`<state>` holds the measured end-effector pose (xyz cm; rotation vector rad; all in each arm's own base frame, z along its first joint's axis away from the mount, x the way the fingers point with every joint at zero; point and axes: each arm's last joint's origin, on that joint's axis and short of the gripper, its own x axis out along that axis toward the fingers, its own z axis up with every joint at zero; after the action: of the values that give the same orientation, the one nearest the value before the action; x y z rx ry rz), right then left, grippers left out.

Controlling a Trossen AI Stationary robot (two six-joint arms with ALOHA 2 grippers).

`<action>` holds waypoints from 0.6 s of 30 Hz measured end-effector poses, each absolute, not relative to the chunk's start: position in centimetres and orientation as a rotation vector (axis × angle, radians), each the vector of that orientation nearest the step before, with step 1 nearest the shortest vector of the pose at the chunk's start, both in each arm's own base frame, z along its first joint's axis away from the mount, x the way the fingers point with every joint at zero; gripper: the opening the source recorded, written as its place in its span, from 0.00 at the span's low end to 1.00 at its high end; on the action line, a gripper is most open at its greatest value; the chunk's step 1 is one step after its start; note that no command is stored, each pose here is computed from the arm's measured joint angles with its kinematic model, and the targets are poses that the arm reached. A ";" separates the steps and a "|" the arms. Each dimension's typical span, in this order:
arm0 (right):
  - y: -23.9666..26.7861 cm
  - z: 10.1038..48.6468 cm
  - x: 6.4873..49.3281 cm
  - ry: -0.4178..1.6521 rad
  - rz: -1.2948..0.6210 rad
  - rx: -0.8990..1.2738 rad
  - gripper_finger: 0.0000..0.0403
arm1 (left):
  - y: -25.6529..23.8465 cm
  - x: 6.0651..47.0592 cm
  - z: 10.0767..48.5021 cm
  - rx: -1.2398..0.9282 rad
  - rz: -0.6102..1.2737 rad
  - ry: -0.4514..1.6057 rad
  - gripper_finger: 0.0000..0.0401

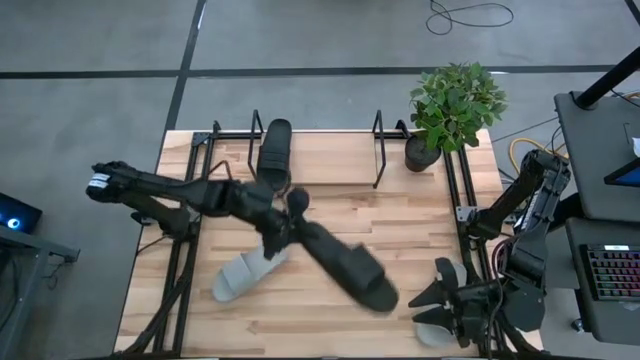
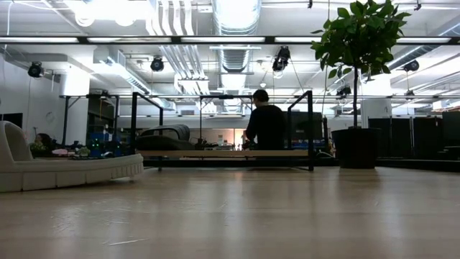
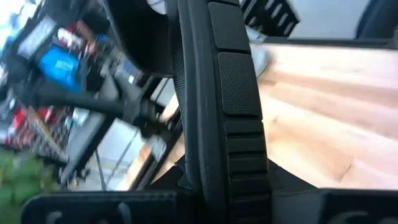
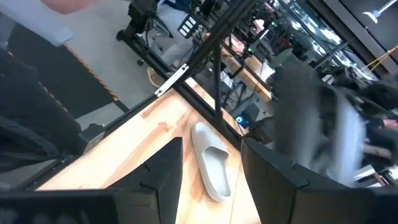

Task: Pick and place slides into the shelf
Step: Put the black slipper on the shelf

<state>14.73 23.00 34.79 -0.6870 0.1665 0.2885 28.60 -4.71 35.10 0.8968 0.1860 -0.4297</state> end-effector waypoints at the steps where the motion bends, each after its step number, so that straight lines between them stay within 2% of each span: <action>1: 23.0 34.8 14.7 0.167 0.288 -0.688 0.39 | -4.2 28.7 35.0 0.880 -0.425 0.186 0.12; 4: 22.9 34.7 14.7 0.169 0.251 -0.693 0.39 | -3.3 28.7 35.0 0.853 -0.411 0.194 0.12; 10: 22.3 34.5 14.9 0.183 0.054 -0.710 0.40 | -2.8 28.8 35.0 0.836 -0.405 0.205 0.12; 18: 22.2 34.4 15.0 0.186 0.029 -0.682 0.52 | -2.7 28.9 34.6 0.815 -0.376 0.256 0.12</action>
<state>15.01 22.22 34.35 -0.6820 0.1865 0.0286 28.88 -2.72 34.56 0.8155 0.2564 -0.3756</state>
